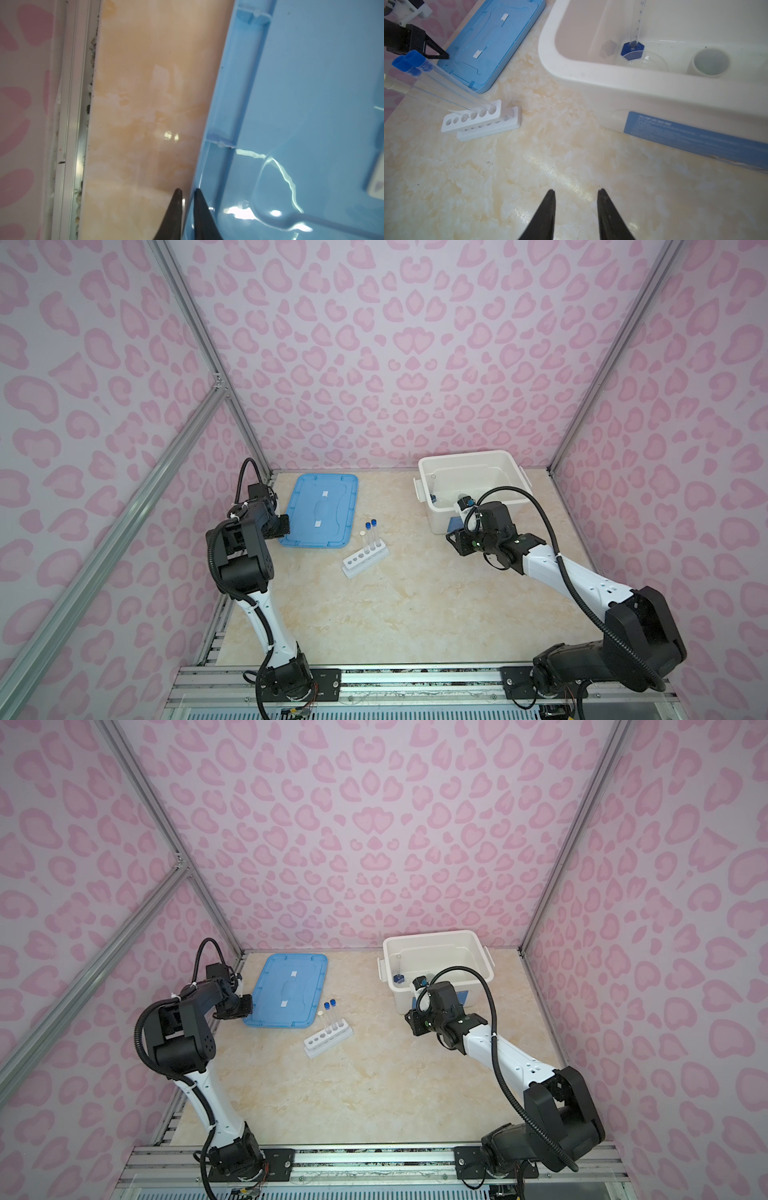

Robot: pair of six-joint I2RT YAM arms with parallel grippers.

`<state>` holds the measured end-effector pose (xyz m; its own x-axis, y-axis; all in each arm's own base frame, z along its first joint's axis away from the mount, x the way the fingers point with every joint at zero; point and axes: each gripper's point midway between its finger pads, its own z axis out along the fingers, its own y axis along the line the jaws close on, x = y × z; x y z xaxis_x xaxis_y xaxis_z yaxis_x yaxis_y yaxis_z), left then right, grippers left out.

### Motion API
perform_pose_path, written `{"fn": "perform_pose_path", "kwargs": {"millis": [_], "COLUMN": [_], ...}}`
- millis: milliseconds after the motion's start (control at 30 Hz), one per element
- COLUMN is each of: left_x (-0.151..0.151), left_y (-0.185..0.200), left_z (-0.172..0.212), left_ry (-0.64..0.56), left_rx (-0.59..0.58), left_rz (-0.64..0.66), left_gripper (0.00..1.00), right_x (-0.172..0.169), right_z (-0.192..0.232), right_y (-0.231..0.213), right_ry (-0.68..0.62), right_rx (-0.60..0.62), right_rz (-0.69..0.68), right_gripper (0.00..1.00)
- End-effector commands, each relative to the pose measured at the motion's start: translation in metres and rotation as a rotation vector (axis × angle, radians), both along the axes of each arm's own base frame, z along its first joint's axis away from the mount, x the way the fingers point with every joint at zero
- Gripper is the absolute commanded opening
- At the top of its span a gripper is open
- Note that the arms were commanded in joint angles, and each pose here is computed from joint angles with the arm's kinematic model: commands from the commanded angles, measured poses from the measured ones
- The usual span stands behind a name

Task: Organize the chemistry lab equipment
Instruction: 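Close the left gripper on the blue lid's edge nearest it, then lift the blue lid with the left gripper toward the right gripper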

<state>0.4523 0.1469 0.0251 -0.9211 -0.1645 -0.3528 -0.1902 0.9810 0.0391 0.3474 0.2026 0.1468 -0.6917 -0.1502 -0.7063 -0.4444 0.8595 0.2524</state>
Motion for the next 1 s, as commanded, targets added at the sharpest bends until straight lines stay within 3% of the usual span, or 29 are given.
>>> {"fn": "perform_pose_path", "kwargs": {"millis": [0,500,967], "left_x": [0.001,0.000,-0.005], "left_y": [0.001,-0.007,-0.021], "left_z": [-0.001,0.013,0.139], "left_ry": [0.006,-0.042,-0.299], "left_rx": [-0.003,-0.032,-0.044], "left_rz": [0.005,0.006,0.016], "left_gripper": [0.14,0.04,0.04], "right_x": [0.004,0.001,-0.003], "right_z": [0.004,-0.001,0.008], "right_y": [0.003,0.008,0.027], "right_ry": [-0.019,-0.011,-0.035], "right_rx": [0.011,0.005,0.004], "right_rz": [0.000,0.007,0.044], "right_gripper": [0.35,0.35,0.35]}}
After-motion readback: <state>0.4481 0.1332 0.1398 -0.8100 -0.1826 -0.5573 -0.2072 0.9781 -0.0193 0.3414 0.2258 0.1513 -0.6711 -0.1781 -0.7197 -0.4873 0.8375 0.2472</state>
